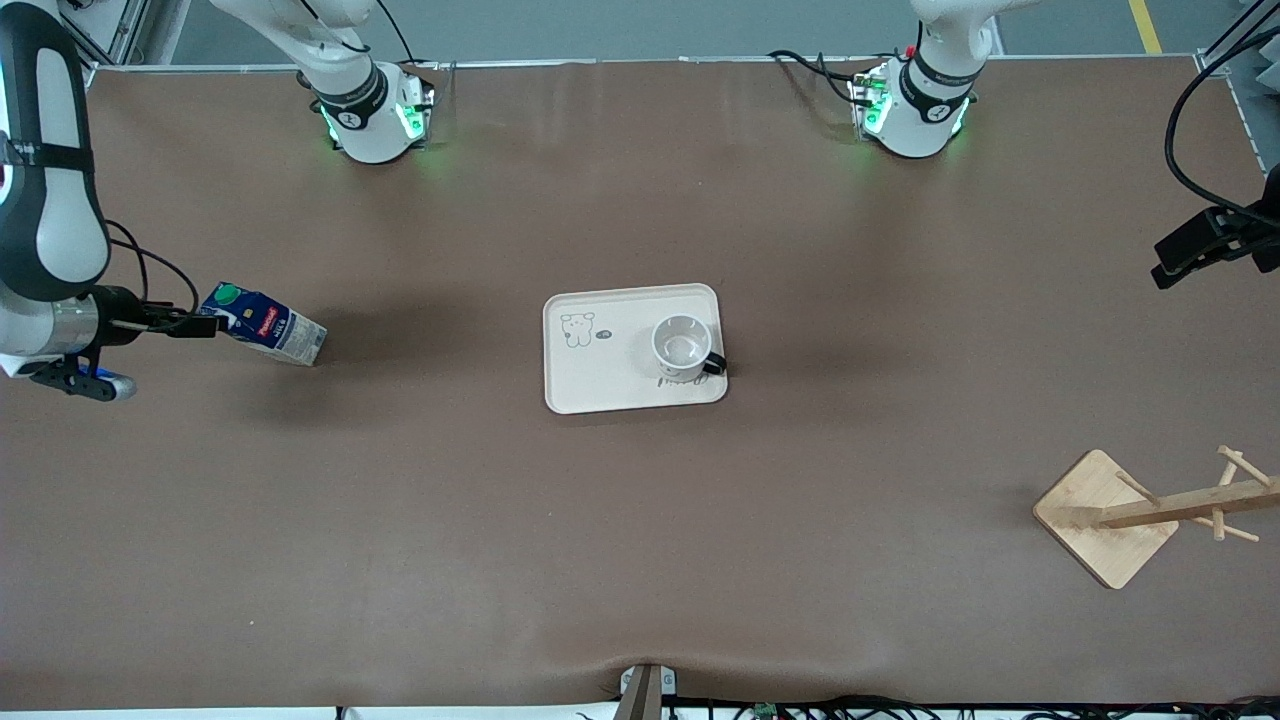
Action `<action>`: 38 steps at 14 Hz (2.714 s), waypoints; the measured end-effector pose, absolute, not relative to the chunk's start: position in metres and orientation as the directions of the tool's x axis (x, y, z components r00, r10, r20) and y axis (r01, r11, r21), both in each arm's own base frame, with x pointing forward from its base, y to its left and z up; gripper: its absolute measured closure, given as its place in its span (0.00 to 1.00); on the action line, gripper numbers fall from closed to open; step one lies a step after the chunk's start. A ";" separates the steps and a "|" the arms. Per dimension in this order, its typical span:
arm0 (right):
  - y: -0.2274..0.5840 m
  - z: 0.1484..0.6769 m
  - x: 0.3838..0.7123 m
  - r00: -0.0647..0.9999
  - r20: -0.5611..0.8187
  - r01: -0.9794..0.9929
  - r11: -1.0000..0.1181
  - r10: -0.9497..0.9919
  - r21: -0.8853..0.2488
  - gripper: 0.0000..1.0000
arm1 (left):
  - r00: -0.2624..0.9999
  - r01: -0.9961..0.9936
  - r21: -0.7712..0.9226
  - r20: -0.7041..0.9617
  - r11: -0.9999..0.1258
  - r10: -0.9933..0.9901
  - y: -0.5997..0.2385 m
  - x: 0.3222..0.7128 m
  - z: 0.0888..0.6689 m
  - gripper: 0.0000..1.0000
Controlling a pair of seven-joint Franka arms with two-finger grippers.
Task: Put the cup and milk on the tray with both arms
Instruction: 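Grasp the milk carton with the right gripper while the left gripper withdraws, then carry the milk carton toward the white tray with the right gripper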
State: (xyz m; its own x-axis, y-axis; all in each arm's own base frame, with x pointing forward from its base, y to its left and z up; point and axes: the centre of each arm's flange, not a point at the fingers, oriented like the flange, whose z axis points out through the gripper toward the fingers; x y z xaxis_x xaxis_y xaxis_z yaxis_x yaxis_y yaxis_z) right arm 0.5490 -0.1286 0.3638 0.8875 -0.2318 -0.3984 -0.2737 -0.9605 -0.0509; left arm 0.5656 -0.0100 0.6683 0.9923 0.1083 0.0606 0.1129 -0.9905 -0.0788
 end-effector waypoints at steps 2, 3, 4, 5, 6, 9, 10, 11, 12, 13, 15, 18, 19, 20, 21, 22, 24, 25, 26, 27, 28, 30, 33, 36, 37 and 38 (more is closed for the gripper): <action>-0.127 0.350 0.537 0.902 -0.356 -0.278 -0.959 -0.243 -0.052 0.00 | 0.993 0.105 -0.074 0.060 -0.992 0.101 -0.013 0.560 0.671 0.00; -0.126 0.342 0.530 0.908 -0.337 -0.284 -0.957 -0.250 -0.057 0.00 | 0.993 0.104 -0.066 0.059 -0.992 0.100 -0.014 0.556 0.671 0.00; -0.123 0.333 0.523 0.912 -0.315 -0.298 -0.952 -0.262 -0.072 0.00 | 0.993 0.103 -0.060 0.057 -0.993 0.099 -0.015 0.553 0.672 0.00; -0.121 0.324 0.515 0.915 -0.294 -0.312 -0.946 -0.275 -0.086 0.00 | 0.993 0.103 -0.057 0.057 -0.993 0.100 -0.015 0.550 0.673 0.00; -0.119 0.315 0.507 0.915 -0.284 -0.322 -0.942 -0.285 -0.093 0.07 | 0.993 0.103 -0.053 0.058 -0.993 0.100 -0.014 0.547 0.675 0.00; -0.117 0.319 0.500 0.918 -0.272 -0.324 -0.941 -0.288 -0.098 0.26 | 0.993 0.105 -0.047 0.064 -0.993 0.102 -0.014 0.542 0.679 0.00; -0.117 0.322 0.500 0.917 -0.278 -0.324 -0.941 -0.286 -0.099 0.29 | 0.993 0.105 -0.047 0.064 -0.993 0.102 -0.014 0.542 0.679 0.00; -0.116 0.327 0.501 0.910 -0.301 -0.326 -0.940 -0.284 -0.101 0.33 | 0.993 0.106 -0.047 0.065 -0.993 0.102 -0.014 0.542 0.678 0.00; -0.114 0.337 0.502 0.896 -0.335 -0.339 -0.936 -0.290 -0.098 0.35 | 0.993 0.106 -0.047 0.066 -0.993 0.102 -0.014 0.542 0.678 0.00; -0.112 0.351 0.507 0.882 -0.364 -0.356 -0.930 -0.301 -0.093 0.35 | 0.993 0.105 -0.047 0.067 -0.993 0.102 -0.014 0.542 0.678 0.00; -0.104 0.383 0.522 0.874 -0.373 -0.370 -0.924 -0.311 -0.098 0.35 | 0.993 0.105 -0.046 0.066 -0.993 0.102 -0.014 0.543 0.677 0.00; -0.077 0.402 0.543 0.890 -0.357 -0.358 -0.920 -0.285 -0.159 0.35 | 0.992 0.105 -0.046 0.068 -0.993 0.102 -0.014 0.542 0.678 0.00; -0.059 0.397 0.549 0.894 -0.360 -0.353 -0.915 -0.268 -0.195 0.35 | 0.992 0.105 -0.046 0.068 -0.993 0.102 -0.014 0.542 0.679 0.00; -0.038 0.390 0.556 0.899 -0.361 -0.341 -0.913 -0.247 -0.224 0.35 | 0.992 0.105 -0.046 0.069 -0.993 0.102 -0.014 0.542 0.679 0.00; -0.013 0.386 0.563 0.909 -0.357 -0.313 -0.919 -0.216 -0.240 0.35 | 0.992 0.105 -0.046 0.069 -0.993 0.102 -0.014 0.542 0.679 0.00; 0.015 0.388 0.570 0.923 -0.344 -0.268 -0.932 -0.174 -0.246 0.35 | 0.992 0.105 -0.046 0.069 -0.993 0.102 -0.014 0.542 0.679 0.00; 0.079 0.398 0.582 0.945 -0.315 -0.171 -0.953 -0.087 -0.251 0.35 | 0.992 0.104 -0.046 0.070 -0.994 0.101 -0.014 0.542 0.679 0.00; 0.110 0.398 0.588 0.951 -0.304 -0.130 -0.959 -0.049 -0.250 0.35 | 0.993 0.104 -0.046 0.069 -0.994 0.100 -0.015 0.542 0.679 0.00; 0.140 0.397 0.593 0.953 -0.300 -0.109 -0.964 -0.032 -0.243 0.35 | 0.993 0.103 -0.046 0.069 -0.994 0.100 -0.015 0.542 0.679 0.00; 0.169 0.394 0.596 0.950 -0.308 -0.122 -0.966 -0.048 -0.226 0.35 | 0.993 0.102 -0.046 0.069 -0.994 0.099 -0.015 0.542 0.679 0.00; 0.197 0.390 0.597 0.944 -0.320 -0.147 -0.968 -0.076 -0.204 0.35 | 0.993 0.102 -0.046 0.069 -0.994 0.099 -0.015 0.542 0.679 0.00; 0.248 0.380 0.594 0.938 -0.331 -0.163 -0.972 -0.099 -0.171 0.35 | 0.993 0.102 -0.046 0.069 -0.994 0.099 -0.015 0.542 0.679 0.00; 0.294 0.370 0.592 0.942 -0.329 -0.129 -0.979 -0.071 -0.159 0.35 | 0.993 0.102 -0.046 0.069 -0.994 0.099 -0.015 0.542 0.679 0.00; 0.320 0.367 0.582 0.943 -0.331 -0.088 -0.984 -0.031 -0.157 0.35 | 0.993 0.102 -0.046 0.068 -0.994 0.099 -0.015 0.542 0.678 0.00; 0.333 0.365 0.576 0.943 -0.333 -0.069 -0.985 -0.013 -0.156 0.35 | 0.993 0.102 -0.046 0.068 -0.994 0.099 -0.015 0.542 0.678 0.00; 0.343 0.363 0.570 0.942 -0.336 -0.054 -0.987 0.000 -0.153 0.35 | 0.993 0.102 -0.046 0.068 -0.994 0.099 -0.015 0.542 0.679 0.00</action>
